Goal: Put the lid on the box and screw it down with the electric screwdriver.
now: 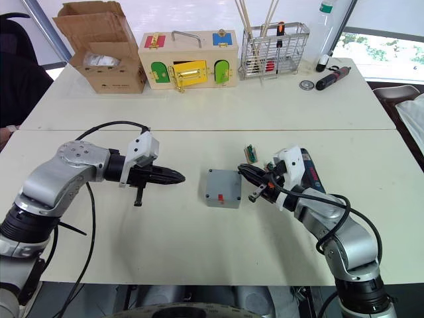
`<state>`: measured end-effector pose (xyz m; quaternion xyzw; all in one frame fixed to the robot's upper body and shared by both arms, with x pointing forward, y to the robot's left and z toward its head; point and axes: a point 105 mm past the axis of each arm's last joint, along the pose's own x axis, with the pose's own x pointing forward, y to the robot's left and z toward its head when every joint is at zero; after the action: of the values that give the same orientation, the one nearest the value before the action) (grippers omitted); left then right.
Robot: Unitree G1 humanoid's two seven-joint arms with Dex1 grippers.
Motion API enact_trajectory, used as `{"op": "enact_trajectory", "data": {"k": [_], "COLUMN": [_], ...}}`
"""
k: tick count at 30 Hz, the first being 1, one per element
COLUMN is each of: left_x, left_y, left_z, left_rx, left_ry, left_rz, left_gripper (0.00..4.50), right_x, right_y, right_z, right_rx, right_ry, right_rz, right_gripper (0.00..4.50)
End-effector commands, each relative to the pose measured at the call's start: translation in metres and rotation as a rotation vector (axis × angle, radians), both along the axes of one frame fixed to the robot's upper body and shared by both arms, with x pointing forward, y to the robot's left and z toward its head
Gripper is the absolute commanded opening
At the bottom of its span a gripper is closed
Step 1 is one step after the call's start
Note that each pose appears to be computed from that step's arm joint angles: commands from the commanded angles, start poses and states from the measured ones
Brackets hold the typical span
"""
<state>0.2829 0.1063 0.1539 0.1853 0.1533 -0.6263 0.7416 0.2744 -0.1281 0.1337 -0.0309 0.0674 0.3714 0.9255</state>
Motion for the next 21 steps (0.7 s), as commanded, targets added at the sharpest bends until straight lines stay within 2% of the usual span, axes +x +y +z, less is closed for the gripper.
{"op": "enact_trajectory", "data": {"k": [1, 21], "left_x": [-0.0013, -0.0010], "left_y": [-0.0018, -0.0036], "left_z": [0.0069, 0.0028], "left_rx": [0.000, 0.012], "left_ry": [-0.043, -0.050], "left_rz": [-0.017, -0.020], "left_gripper": [0.00, 0.00], "right_x": [-0.0044, -0.0005], "right_y": [0.0040, 0.0071], "right_z": [0.0089, 0.0014], "right_rx": [0.011, 0.005], "right_ry": [-0.032, 0.003], "right_rz": [0.025, 0.032], "right_gripper": [0.06, 0.06]}}
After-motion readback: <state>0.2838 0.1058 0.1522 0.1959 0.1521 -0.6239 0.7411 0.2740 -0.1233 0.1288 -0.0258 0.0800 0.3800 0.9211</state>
